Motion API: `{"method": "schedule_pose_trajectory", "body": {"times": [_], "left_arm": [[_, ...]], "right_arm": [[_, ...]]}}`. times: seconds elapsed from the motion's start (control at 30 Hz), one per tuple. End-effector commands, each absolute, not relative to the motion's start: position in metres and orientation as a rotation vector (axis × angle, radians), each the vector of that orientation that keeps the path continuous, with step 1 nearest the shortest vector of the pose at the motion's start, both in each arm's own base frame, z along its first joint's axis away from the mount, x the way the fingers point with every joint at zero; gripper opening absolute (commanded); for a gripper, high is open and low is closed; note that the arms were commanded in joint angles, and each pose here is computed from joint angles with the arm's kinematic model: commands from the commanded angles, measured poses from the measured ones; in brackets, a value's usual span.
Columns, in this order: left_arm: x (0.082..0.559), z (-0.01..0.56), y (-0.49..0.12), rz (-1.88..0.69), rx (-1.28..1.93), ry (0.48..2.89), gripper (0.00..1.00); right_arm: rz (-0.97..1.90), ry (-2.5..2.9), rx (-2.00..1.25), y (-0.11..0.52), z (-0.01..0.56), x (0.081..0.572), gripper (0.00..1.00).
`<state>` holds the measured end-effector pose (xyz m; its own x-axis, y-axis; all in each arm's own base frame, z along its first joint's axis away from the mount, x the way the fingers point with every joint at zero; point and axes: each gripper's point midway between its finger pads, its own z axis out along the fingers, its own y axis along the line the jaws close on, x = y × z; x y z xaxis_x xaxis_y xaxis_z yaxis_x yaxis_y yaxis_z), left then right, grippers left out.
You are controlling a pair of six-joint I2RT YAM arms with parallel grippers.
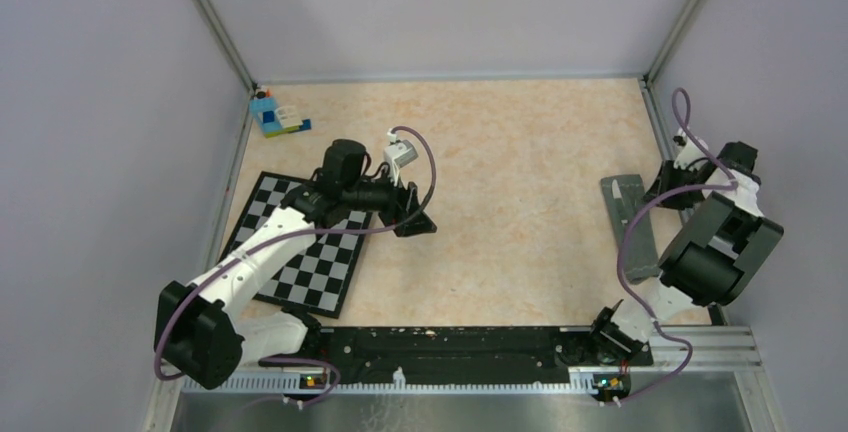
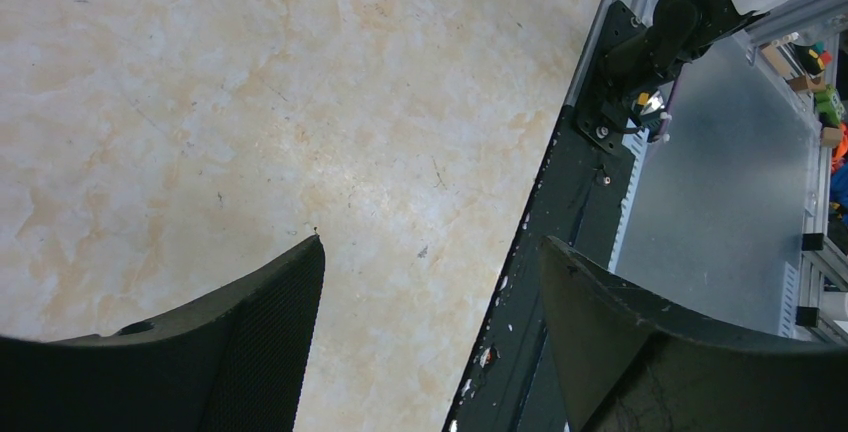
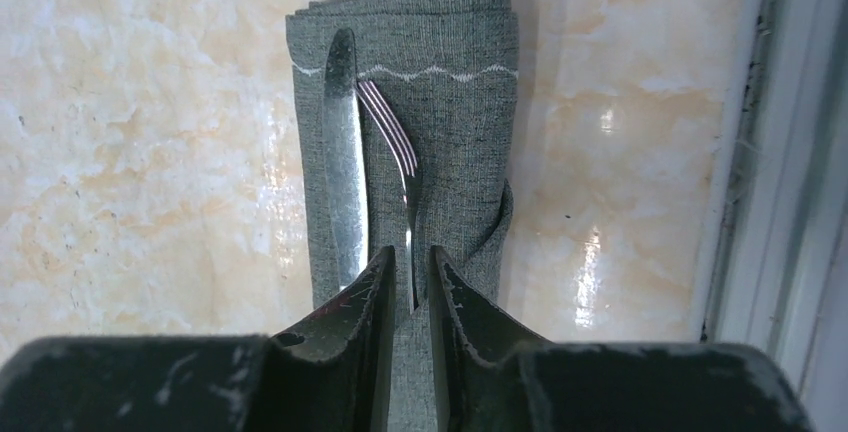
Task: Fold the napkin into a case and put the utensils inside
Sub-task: Insert the fork into the folded napkin, then reset both arms
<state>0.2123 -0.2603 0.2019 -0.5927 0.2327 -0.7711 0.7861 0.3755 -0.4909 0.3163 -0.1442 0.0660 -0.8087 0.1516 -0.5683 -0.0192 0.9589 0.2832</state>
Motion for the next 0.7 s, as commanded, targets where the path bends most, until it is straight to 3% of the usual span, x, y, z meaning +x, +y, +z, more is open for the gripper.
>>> {"method": "schedule_pose_trajectory", "body": {"times": [0.0, 0.33, 0.67], "left_arm": [[0.208, 0.216, -0.261, -1.192, 0.908, 1.950, 0.82], [0.209, 0.216, -0.259, -1.177, 0.902, 1.945, 0.82], [0.210, 0.212, -0.259, -1.170, 0.903, 1.966, 0.82]], "right_arm": [[0.275, 2.420, 0.024, -0.142, 0.095, 0.330, 0.18], [0.199, 2.460, -0.091, -0.122, 0.090, 0.338, 0.33], [0.187, 2.506, -0.104, -0.132, 0.076, 0.348, 0.27]]}}
